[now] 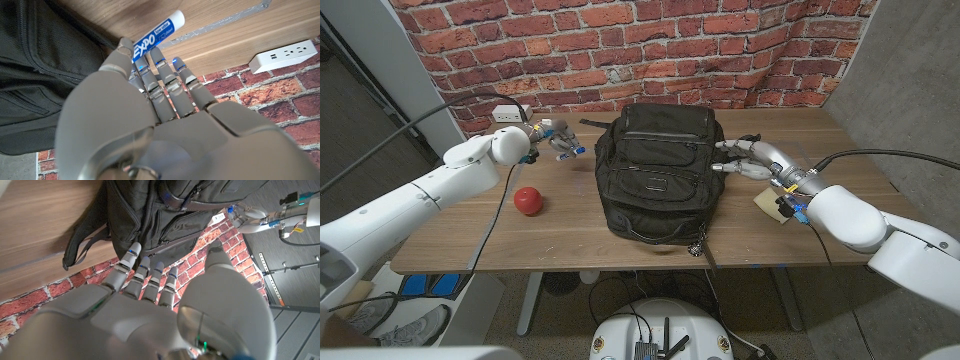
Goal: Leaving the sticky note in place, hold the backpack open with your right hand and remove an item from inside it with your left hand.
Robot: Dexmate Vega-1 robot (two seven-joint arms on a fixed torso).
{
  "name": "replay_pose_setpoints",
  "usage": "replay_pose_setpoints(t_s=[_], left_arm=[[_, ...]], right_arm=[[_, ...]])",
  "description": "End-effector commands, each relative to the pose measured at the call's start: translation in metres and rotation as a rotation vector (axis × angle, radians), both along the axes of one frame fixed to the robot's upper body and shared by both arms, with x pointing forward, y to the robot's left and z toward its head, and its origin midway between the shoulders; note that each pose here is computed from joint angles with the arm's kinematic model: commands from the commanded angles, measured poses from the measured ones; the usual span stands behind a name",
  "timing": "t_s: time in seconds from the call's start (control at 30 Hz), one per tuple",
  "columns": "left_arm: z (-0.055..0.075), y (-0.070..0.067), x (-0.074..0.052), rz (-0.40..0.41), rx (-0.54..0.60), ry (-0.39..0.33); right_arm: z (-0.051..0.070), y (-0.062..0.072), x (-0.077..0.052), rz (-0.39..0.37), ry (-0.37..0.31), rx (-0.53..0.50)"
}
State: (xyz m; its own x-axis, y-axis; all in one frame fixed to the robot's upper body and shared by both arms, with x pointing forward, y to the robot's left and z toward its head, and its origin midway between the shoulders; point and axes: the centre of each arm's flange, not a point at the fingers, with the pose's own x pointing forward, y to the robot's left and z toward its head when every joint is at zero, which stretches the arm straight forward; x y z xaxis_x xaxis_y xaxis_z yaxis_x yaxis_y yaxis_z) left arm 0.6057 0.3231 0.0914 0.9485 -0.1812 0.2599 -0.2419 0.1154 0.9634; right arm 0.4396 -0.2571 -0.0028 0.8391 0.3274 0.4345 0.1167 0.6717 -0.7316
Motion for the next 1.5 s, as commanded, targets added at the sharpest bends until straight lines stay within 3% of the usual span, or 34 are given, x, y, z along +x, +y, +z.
replay_pose_setpoints(t_s=[0.03,0.57,1.5], left_arm=[[-0.003,-0.006,0.003,0.022,0.037,0.031],[-0.008,-0.012,0.009,0.055,0.095,0.082],[-0.027,-0.031,0.029,0.126,0.278,0.131]], right_arm=[[0.000,-0.011,0.014,0.029,-0.035,0.084],[0.000,-0.021,0.036,0.062,-0.087,0.180],[0.001,-0.030,0.048,0.050,-0.127,0.221]])
